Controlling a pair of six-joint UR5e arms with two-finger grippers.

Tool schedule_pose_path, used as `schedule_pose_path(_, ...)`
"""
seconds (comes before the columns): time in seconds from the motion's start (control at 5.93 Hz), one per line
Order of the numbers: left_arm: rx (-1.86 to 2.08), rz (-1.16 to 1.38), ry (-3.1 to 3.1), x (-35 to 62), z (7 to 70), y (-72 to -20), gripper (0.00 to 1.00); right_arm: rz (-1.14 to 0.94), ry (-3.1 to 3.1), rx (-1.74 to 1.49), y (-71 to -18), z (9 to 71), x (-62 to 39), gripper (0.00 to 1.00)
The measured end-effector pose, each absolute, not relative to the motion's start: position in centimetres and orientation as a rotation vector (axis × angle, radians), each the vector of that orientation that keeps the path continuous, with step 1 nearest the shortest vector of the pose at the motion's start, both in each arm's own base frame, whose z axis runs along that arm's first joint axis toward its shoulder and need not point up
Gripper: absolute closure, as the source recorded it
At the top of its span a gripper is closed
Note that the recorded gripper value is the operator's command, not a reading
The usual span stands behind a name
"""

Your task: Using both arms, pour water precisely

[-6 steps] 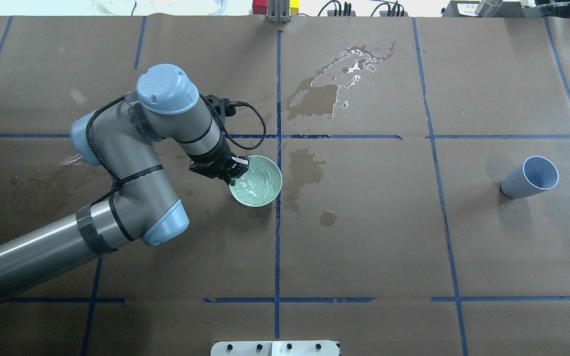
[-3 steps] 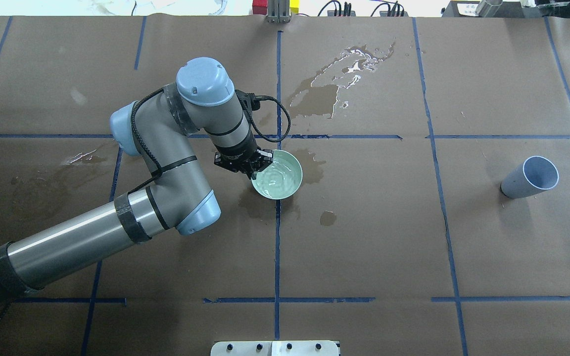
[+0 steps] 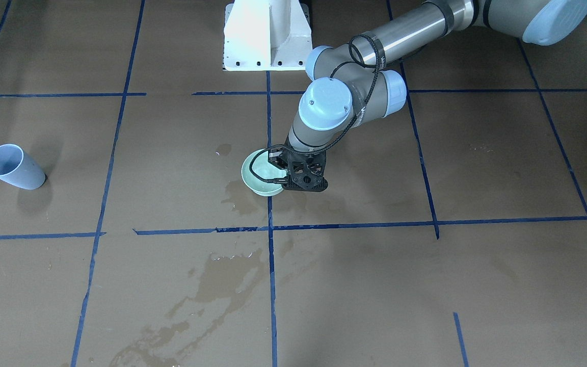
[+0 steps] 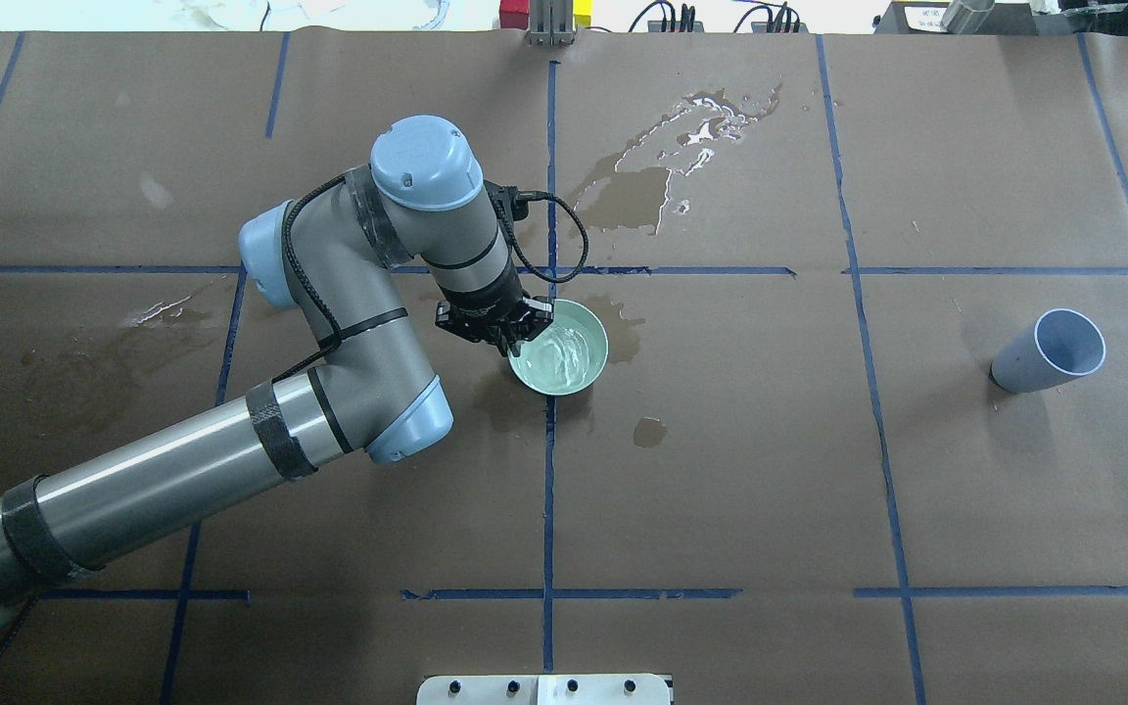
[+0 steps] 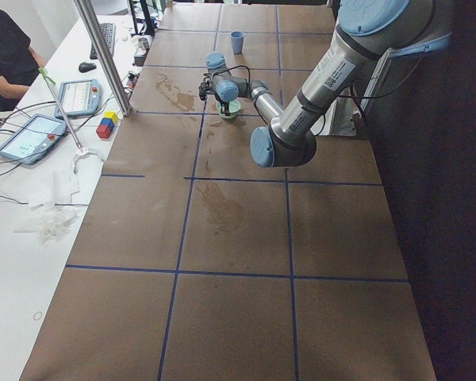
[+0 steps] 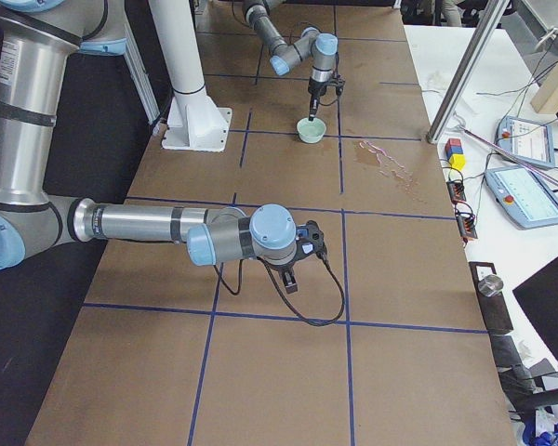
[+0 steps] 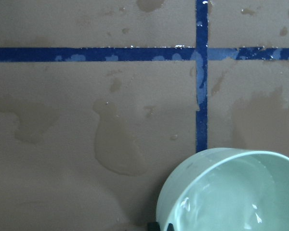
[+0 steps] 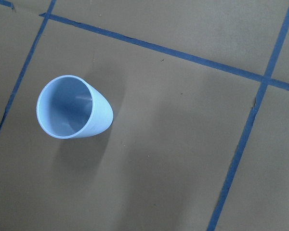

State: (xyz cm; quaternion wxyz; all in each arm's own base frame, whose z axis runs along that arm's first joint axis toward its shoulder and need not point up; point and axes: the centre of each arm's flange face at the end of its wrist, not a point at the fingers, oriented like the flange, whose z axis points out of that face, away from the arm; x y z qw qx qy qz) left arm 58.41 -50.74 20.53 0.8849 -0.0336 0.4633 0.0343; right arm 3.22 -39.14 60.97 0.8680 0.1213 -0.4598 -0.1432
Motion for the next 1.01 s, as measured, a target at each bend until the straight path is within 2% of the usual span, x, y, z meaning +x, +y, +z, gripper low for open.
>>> schedule_pose_path(0.17,-0.068,0.071,0.967,58.3,20.3,-50.7,0.17,-0.295,-0.964,0.250,-39.2,60.9,3.0,0.01)
schedule_pose_path(0.34,-0.054,0.072,0.985,57.6,19.4,-50.6,0.13,-0.310,-0.966,0.264,-39.5,60.2,1.7,0.01)
schedule_pose_path(0.51,-0.042,0.059,1.013,56.3,18.3,-50.3,0.13,-0.307,-0.953,0.321,-39.9,59.0,0.4,0.01)
schedule_pose_path(1.01,-0.044,0.002,1.058,52.4,18.6,-48.1,0.08,-0.095,-0.931,0.524,-38.2,55.8,-8.7,0.01)
